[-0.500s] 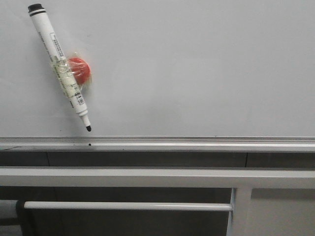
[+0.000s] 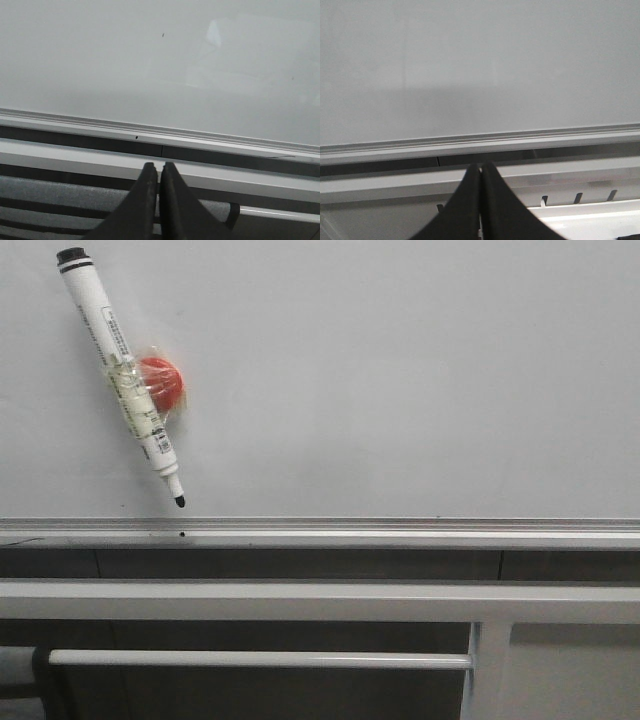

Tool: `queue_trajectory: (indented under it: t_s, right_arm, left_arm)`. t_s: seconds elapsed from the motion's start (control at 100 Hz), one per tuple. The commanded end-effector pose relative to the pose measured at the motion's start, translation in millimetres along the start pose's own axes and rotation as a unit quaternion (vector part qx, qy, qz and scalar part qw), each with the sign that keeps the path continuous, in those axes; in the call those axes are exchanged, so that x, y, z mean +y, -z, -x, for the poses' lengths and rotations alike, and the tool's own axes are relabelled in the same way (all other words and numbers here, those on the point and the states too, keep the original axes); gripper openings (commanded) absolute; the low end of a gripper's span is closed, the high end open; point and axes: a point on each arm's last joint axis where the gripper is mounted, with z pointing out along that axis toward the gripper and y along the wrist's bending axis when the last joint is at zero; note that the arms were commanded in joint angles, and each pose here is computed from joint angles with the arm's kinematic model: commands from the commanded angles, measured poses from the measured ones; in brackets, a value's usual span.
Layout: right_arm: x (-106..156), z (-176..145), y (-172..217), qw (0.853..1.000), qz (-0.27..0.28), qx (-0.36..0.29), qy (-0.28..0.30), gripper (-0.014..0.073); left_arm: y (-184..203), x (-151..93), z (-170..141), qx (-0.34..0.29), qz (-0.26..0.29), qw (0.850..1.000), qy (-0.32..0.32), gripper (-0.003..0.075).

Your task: Write number 1 on whiteboard

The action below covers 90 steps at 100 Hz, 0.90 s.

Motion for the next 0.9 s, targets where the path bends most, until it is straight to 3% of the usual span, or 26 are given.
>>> queue_trajectory:
  t_s: [0.0,0.16,0.41,0.89]
  right_arm:
    - [0,-6,-1,1.000,-0.002,-0.005,0.007,-0.0064]
    - [0,-3,-1,1.000,-0.002,-0.019,0.007,-0.0064]
    - [2,22,3,0.988,0.008,-0.157,0.001,-0.0064]
    - [2,31,7,0.977,0.011,-0.211,-0.001,-0.0064]
  left_arm:
    - [1,-1,6,-0.050,-0.007,0.999,0.007,-0.0020]
    - [3,-2,16,-0.101,-0.013,0.995,0.007,-0.0020]
    - [8,-4,32,-0.195,-0.022,0.980,-0.006,-0.0020]
    - [10,-4,36,-0.220,-0.025,0.975,-0.010,-0.0020]
